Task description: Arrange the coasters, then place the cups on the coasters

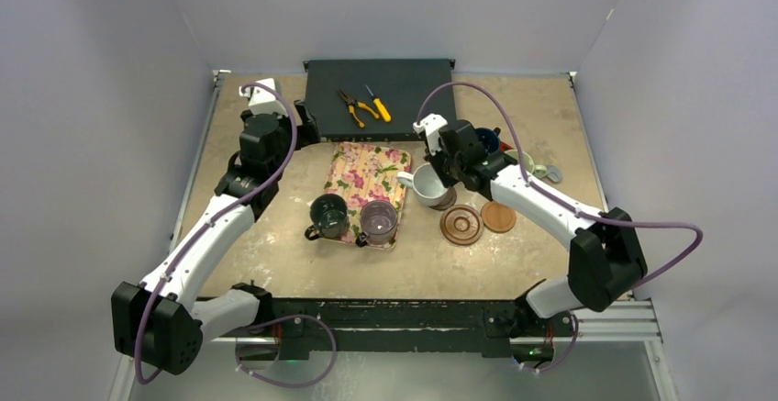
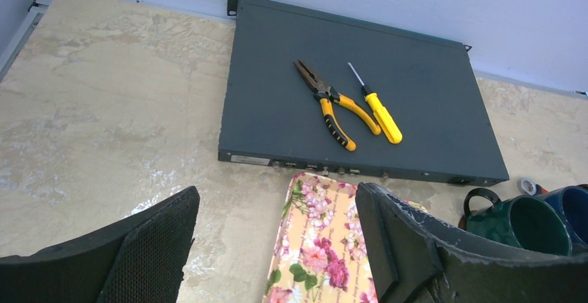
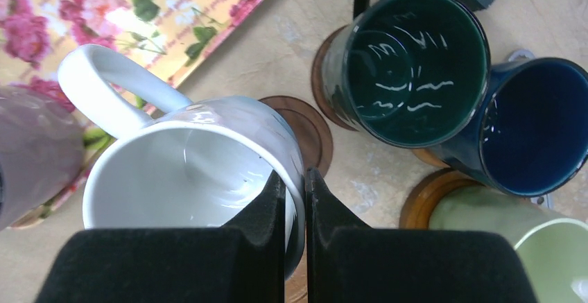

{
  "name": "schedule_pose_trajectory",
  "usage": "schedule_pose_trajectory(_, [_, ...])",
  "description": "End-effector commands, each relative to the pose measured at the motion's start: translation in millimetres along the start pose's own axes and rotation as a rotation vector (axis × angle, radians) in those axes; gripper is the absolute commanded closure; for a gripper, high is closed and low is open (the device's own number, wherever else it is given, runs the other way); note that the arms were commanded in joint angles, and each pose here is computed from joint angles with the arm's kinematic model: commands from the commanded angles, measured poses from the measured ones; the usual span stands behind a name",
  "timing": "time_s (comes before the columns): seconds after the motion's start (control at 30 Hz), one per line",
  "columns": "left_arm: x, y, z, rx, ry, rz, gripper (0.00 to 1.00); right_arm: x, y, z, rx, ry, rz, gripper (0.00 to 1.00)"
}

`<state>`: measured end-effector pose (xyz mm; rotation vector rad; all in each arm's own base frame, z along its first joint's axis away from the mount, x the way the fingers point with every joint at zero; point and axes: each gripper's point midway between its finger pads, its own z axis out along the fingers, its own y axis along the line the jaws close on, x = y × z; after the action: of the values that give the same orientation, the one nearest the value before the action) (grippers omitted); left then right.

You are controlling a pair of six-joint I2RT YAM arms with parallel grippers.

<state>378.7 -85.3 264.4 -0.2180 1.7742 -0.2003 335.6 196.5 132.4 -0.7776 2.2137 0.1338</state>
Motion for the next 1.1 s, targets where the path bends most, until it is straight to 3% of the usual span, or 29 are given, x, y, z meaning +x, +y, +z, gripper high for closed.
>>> schedule_pose_trajectory(0.0, [-9.1, 0.4, 1.4, 0.001, -0.034, 0.014, 0.17, -27.8, -18.4, 1.6, 0.054, -0.107, 0.004, 1.00])
schedule_pose_trajectory(1.07, [-7.2, -1.3, 1.8, 0.014, -0.028, 0.026, 0.17, 10.6, -34.4, 28.7, 0.002, 0.042, 0.039, 1.00])
